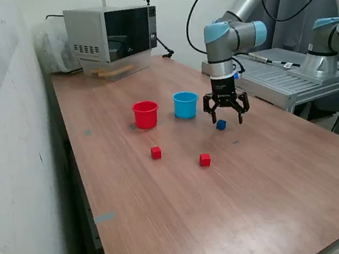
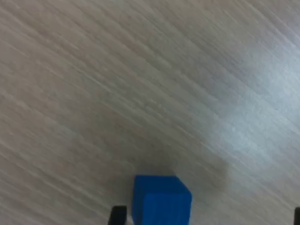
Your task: Place red objects in the red bin, and blue objects in the blue bin.
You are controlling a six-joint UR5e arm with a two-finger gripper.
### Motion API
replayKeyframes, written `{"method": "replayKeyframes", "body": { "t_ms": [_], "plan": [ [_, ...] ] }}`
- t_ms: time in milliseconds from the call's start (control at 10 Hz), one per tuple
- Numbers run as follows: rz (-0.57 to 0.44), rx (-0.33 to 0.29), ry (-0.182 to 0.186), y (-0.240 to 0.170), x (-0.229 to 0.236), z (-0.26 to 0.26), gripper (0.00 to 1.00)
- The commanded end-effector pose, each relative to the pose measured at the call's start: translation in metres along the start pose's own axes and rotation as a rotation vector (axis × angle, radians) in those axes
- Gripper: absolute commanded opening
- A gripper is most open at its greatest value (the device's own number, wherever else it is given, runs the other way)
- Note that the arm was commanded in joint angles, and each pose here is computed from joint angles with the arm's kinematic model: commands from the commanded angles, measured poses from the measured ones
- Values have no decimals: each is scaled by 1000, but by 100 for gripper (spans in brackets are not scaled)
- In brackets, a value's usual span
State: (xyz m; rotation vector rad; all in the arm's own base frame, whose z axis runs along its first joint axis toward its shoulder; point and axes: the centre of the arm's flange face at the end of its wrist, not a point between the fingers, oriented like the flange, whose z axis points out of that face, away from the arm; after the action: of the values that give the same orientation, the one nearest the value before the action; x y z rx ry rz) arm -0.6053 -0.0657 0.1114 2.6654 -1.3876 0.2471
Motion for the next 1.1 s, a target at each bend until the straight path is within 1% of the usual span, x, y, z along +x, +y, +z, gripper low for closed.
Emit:
{"method": "replayKeyframes", "body": {
  "t_ms": [0, 200, 500, 700, 1000],
  "plan": [
    [-10, 2, 10, 1, 0, 6, 100],
    [-13, -1, 3, 1, -1, 6, 100],
    [-16, -13, -26, 3, -5, 2, 100],
    [-12, -10, -24, 1, -8, 4, 100],
    [17, -19, -28, -7, -25, -1, 100]
  ]
}}
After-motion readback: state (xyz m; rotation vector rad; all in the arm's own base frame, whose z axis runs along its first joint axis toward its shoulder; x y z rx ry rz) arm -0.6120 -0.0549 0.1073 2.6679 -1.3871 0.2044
